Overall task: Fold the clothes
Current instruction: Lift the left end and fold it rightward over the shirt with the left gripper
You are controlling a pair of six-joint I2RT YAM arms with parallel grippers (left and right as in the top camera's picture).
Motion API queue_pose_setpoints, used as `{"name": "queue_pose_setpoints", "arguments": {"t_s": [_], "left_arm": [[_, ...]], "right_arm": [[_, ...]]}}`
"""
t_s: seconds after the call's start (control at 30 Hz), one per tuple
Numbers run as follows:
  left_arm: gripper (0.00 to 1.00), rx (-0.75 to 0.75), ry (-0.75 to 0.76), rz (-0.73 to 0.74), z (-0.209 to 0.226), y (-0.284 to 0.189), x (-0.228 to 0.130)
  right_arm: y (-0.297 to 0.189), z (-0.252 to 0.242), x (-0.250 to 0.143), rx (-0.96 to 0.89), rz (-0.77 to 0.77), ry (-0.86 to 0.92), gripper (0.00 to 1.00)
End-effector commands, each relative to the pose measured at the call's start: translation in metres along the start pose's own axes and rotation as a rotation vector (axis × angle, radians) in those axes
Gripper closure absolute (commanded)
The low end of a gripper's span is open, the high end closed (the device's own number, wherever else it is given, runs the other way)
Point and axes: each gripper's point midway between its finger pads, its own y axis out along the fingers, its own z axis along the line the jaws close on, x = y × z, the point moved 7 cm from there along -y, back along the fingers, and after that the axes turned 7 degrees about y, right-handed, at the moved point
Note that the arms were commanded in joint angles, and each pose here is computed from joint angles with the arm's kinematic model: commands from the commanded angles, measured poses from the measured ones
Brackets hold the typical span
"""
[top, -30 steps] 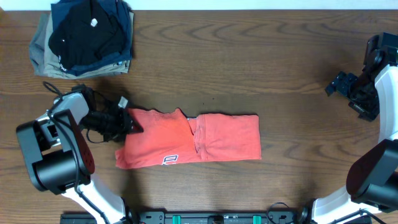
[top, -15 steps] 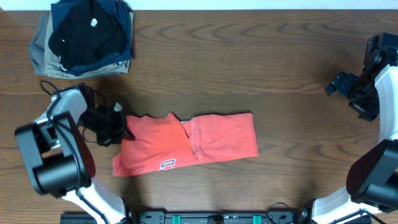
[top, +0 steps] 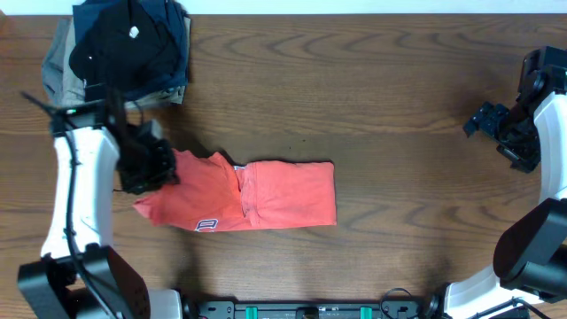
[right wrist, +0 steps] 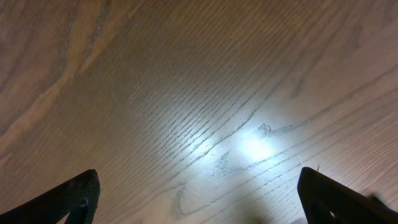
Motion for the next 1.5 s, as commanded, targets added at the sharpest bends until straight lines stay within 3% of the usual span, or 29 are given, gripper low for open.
{"name": "queue_pose_setpoints", "arguments": {"t_s": [0.0, 0.53, 1.27, 1.33, 1.47], "left_arm": [[0.94, 0.013, 0.035, -0.011, -0.029, -0.003, -0.005], [0.94, -0.063, 0.281, -0.086, -0.163, 0.036, -0.027], [0.94, -0.025, 0.322, 0.053, -0.219, 0.132, -0.047], [0.9, -0.032, 0.33, 0.05, -0.224, 0.138, -0.049], [0.69, -0.049, 0.35, 0.039, -0.235, 0.143, -0.055]], "right_arm": [[-0.004, -0.002, 0.001, 0.005, -0.01, -0.001, 0.01], [-0.004, -0.002, 0.001, 0.005, -0.01, -0.001, 0.01], [-0.004, -0.002, 0.001, 0.005, -0.01, -0.001, 0.01], [-0.004, -0.002, 0.001, 0.005, -0.01, -0.001, 0.01], [-0.004, -0.002, 0.001, 0.005, -0.01, -0.001, 0.01]]}}
